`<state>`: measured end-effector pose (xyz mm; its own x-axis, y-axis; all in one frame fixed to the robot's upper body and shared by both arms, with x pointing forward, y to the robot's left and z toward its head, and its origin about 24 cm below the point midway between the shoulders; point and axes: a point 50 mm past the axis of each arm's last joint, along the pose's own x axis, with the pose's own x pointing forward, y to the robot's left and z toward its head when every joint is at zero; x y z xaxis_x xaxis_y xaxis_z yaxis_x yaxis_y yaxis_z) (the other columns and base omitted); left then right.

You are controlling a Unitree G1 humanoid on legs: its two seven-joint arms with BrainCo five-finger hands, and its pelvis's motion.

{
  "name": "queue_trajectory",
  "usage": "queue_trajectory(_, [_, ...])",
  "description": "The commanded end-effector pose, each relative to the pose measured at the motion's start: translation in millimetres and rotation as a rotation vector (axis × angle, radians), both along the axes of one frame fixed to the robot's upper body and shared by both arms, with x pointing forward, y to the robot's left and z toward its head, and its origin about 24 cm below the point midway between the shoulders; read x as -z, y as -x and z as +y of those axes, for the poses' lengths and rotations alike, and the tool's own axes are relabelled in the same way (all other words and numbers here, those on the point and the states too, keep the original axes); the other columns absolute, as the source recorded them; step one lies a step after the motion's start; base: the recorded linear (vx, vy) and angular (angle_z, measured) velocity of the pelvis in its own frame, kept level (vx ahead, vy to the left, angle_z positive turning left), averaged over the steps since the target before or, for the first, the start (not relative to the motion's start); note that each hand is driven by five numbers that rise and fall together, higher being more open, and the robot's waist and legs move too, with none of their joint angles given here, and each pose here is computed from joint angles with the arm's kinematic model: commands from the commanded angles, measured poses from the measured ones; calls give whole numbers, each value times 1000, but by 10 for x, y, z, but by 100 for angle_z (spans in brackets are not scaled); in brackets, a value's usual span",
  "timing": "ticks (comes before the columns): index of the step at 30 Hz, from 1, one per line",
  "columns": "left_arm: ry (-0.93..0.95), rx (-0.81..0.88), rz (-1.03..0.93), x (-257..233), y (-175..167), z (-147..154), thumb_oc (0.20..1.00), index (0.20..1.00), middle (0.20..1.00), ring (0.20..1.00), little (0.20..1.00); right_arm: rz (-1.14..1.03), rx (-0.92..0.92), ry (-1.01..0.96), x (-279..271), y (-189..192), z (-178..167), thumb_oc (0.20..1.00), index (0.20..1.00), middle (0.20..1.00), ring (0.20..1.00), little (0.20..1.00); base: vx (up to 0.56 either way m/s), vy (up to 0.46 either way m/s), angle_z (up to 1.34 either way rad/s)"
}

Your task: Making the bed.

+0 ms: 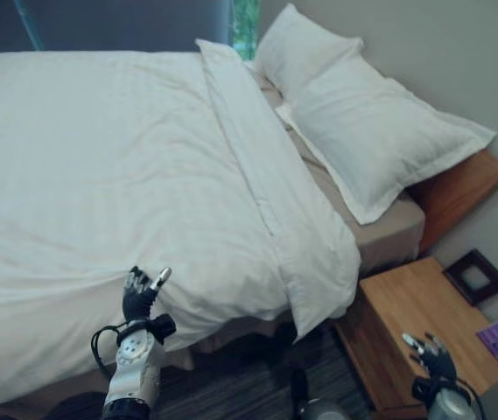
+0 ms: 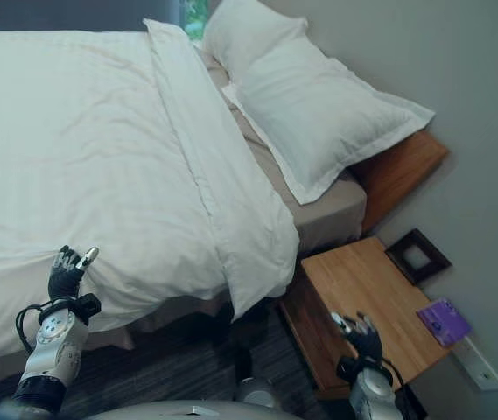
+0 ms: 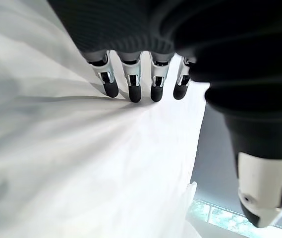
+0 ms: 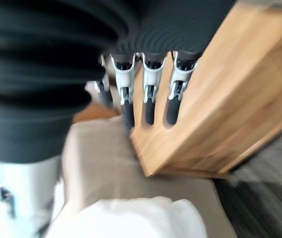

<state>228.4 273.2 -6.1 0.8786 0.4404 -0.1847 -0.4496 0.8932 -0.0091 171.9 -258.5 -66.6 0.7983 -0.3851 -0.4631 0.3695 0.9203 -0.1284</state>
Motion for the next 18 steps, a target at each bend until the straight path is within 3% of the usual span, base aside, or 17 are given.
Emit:
queue_trajectory(1, [-198,181,-251,-600,-392,-256,1000,1000,1000,1000,1000,-271,-123,234,-676,-552,-192,1000,1000,1000,1000,1000,-8,11,9])
queue_trajectory(7, [-503,212,-347,-1019,-222,-98,1000,1000,1000,1000,1000,-554,-294,304,-1248,-714,100,1000,1000,1000,1000,1000,11,18,1])
queue_trajectory(18, [-574,219,-399,-1144,-142,-127,1000,1000,1000,1000,1000,-718,-400,54,-1387,-751,505,1000,1000,1000,1000,1000,5,16,3])
